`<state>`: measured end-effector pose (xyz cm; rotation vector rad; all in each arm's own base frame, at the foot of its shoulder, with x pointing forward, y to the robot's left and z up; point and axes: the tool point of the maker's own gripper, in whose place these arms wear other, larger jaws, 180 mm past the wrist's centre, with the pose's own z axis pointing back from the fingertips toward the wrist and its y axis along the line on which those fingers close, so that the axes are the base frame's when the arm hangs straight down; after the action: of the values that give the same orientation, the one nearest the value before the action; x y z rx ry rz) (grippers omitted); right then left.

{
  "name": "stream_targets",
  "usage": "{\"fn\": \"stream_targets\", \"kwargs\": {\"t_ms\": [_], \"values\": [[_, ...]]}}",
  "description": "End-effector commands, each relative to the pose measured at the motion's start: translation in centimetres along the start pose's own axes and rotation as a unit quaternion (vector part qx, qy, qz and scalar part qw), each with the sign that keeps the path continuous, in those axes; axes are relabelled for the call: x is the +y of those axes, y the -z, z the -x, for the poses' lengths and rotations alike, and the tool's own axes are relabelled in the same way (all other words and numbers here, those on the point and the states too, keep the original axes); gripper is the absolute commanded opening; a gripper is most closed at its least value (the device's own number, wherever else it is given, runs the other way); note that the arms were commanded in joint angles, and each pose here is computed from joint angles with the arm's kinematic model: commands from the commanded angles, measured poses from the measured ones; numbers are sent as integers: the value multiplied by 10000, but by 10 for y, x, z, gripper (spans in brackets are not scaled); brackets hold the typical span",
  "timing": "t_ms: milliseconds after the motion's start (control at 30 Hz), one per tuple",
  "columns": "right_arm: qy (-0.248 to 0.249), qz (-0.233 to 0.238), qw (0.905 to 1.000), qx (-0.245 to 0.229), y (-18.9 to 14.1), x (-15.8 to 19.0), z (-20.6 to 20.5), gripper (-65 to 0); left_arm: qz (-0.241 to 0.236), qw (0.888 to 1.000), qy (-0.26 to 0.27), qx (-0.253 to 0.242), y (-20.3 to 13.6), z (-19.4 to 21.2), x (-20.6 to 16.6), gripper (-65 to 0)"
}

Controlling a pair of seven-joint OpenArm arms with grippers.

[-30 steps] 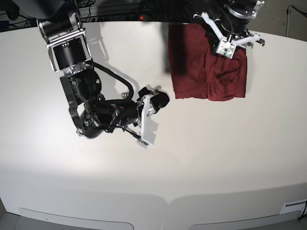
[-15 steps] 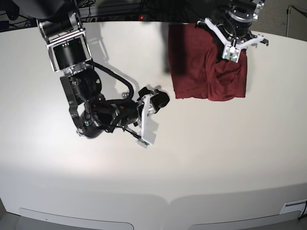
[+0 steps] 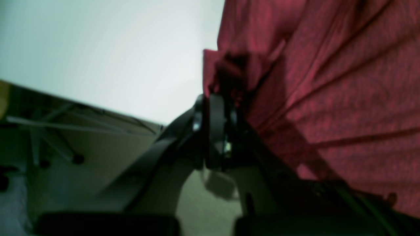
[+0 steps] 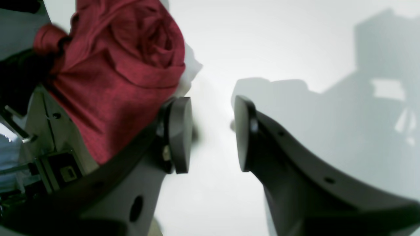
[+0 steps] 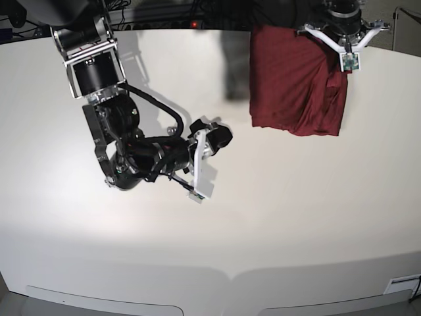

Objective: Fold the T-shirt properly
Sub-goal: 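Press the folded bundle with the left gripper and tuck its edges, then grasp the bundle with both grippers and fold it once more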

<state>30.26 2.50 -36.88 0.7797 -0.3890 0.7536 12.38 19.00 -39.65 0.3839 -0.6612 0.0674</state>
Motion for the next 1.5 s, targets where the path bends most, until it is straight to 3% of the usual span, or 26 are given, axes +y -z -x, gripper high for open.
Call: {"fn": "stream_targets", "kwargs": {"t_ms": [0,167,333,467,533,633,800,833,933,1033,1133,1233,1467], "values": [[-176,-2,9996,-240,-8,1,-20,-430,-174,9998,-55,-84,-4,-2,8,-650],[-175,-3,9996,-239,-8,1,-20,-430,-660,9971,-380,36,-8,8,26,-650],[-173,-34,9995,-261,-7,3,-21,-430,-748,9964,-405,-66,-8,4,29,-650],[-71,-457,9980,-442,-8,18,-27,-430,-754,9962,-404,-182,-8,-1,30,-505],[-38,-833,9958,-388,-5,34,-28,-430,-743,9961,-429,-185,-7,-2,29,-475],[-93,-1339,9908,-152,4,61,-25,-462,-594,9966,-560,-144,-4,-4,23,-480],[-289,-1677,9853,170,28,93,-15,-646,-434,9973,-581,-137,3,-4,15,-619],[-352,-1681,9848,265,33,97,-13,-650,-452,9974,-552,-129,6,-3,15,-648],[-472,-1587,9856,346,46,103,-7,-650,-495,9977,-466,24,18,9,13,-650],[-643,-1267,9887,479,63,100,6,-650,-538,9977,-372,203,35,23,10,-650],[-852,-890,9910,525,77,94,17,-650,-614,9978,-234,67,51,21,9,-650],[-881,-735,9925,417,80,89,18,-650,-515,9984,-168,-177,64,3,2,-650],[-754,-602,9939,532,73,77,22,-650,281,9952,-113,-931,84,-66,-32,-650]]}}
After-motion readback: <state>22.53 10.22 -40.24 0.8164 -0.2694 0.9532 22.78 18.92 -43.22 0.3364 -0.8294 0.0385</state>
